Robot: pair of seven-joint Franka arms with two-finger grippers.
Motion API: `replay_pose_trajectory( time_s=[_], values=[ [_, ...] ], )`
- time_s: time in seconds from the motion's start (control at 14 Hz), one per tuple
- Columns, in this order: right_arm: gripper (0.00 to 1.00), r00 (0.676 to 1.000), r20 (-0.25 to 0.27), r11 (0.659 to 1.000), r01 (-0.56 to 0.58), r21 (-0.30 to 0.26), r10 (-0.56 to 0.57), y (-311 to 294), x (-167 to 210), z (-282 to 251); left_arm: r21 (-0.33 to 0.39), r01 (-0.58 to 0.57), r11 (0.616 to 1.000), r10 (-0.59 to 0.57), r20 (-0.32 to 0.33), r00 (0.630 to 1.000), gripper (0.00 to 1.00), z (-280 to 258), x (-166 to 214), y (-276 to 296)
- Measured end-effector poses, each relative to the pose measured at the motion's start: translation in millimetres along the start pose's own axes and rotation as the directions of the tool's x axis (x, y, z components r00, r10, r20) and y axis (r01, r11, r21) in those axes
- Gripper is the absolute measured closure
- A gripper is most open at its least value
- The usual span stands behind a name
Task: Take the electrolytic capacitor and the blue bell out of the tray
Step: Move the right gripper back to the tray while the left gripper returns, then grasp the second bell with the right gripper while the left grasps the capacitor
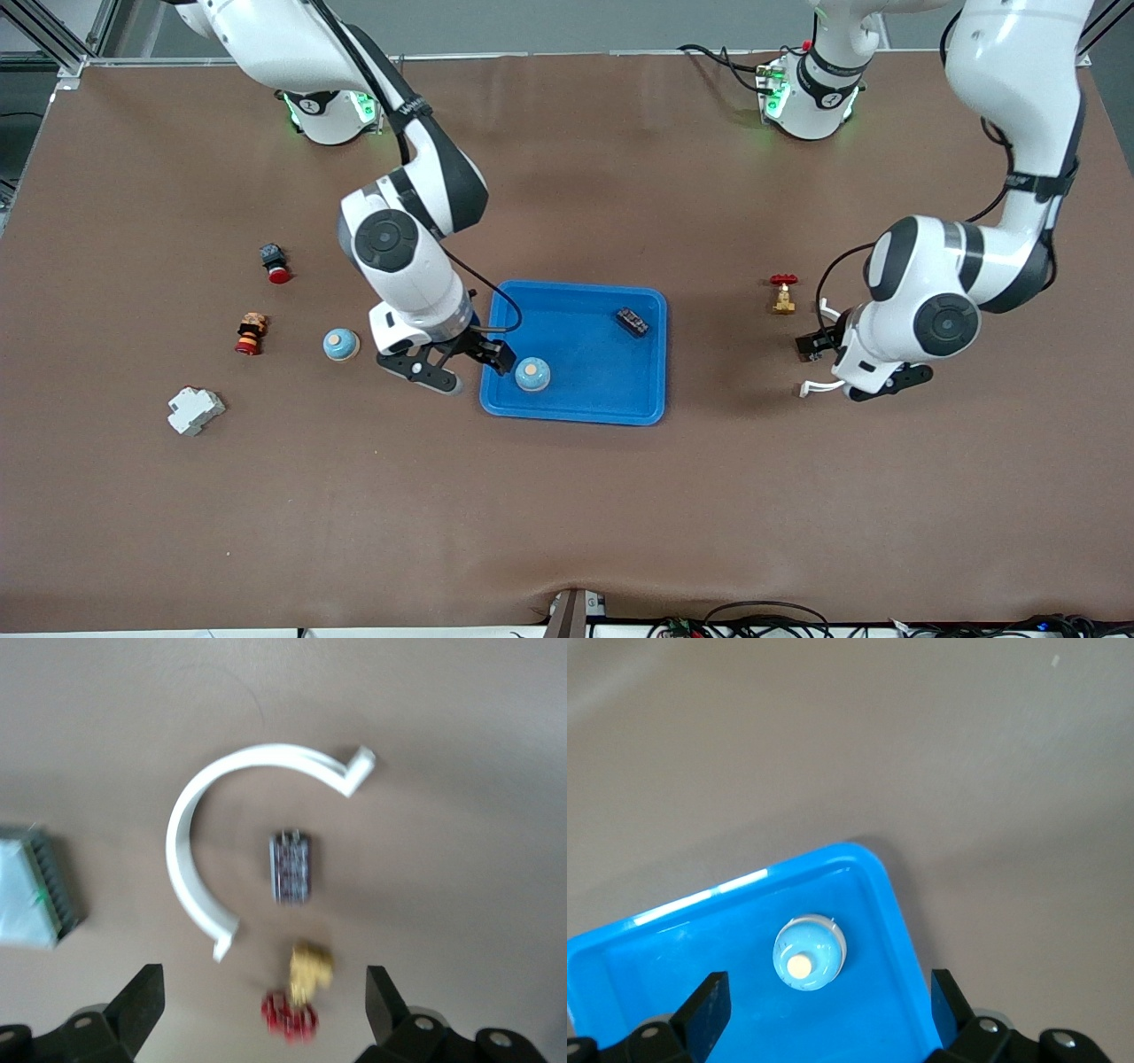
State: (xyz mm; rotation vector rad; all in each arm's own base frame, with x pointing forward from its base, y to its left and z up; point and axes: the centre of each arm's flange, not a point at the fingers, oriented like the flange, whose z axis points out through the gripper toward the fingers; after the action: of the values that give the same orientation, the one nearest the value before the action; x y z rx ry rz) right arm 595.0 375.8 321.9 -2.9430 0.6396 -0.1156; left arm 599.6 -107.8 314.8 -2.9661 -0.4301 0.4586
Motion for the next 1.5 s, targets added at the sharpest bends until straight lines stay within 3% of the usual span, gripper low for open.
replay_pose_trajectory(
  time_s=[0.36,0.79,1.29,1.5],
  values=[
    [0.00,0.999,0.017,0.999,-0.044,-0.024,0.045,-20,-35,46,-0.032,0.093,0.995,-0.091,0.048,0.995,0.00,-59,-29,32],
    [0.00,0.998,0.009,0.998,-0.064,-0.011,0.064,-34,-61,77,-0.100,0.337,0.936,-0.334,0.042,0.942,0.00,-100,-82,113],
    [0.00,0.999,-0.017,0.998,-0.050,-0.026,0.050,-33,-59,93,-0.216,0.582,0.784,-0.580,0.076,0.811,0.00,-84,-115,210],
    [0.00,0.999,-0.025,0.999,-0.048,-0.014,0.048,-39,-55,87,-0.276,0.672,0.688,-0.683,0.069,0.728,0.00,-59,-116,245]
  ],
)
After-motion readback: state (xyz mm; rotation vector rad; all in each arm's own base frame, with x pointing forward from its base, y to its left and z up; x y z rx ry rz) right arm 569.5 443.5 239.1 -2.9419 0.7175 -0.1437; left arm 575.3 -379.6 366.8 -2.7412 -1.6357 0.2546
